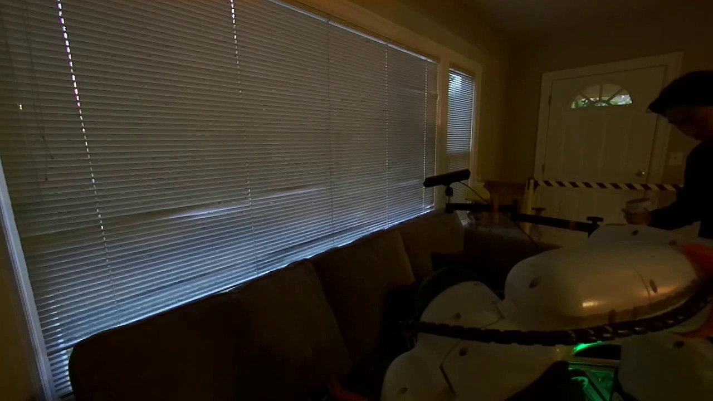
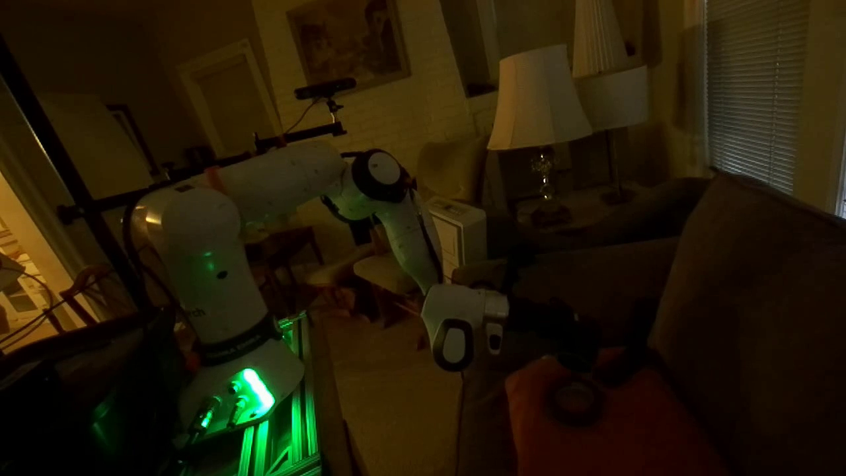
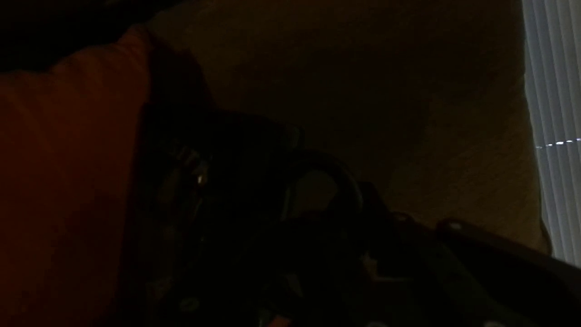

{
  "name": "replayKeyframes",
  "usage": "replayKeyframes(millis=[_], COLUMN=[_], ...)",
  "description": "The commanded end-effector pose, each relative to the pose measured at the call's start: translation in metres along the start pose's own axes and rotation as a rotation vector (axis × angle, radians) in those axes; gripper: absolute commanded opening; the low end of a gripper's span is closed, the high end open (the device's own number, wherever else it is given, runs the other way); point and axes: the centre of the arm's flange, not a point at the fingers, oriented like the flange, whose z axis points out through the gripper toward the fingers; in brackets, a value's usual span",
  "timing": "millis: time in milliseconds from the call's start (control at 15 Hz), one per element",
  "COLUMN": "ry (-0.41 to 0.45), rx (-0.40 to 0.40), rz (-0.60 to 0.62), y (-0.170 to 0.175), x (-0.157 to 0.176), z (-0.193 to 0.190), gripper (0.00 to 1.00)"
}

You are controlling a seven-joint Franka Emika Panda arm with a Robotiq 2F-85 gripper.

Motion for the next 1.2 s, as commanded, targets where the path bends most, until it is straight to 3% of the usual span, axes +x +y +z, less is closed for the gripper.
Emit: replayKeyframes(millis=[0,533,1133], ry=[-0.027,0.007,0.041], rx=[0.015,0.014,0.073], rz=[0.018,-0.004,-0.019], y=[0.016,0.008,-0.017], x=[0.024,0.036,0.045], z=[0.0,-0.021,-0.049], gripper=[0.02,0.02,0.02])
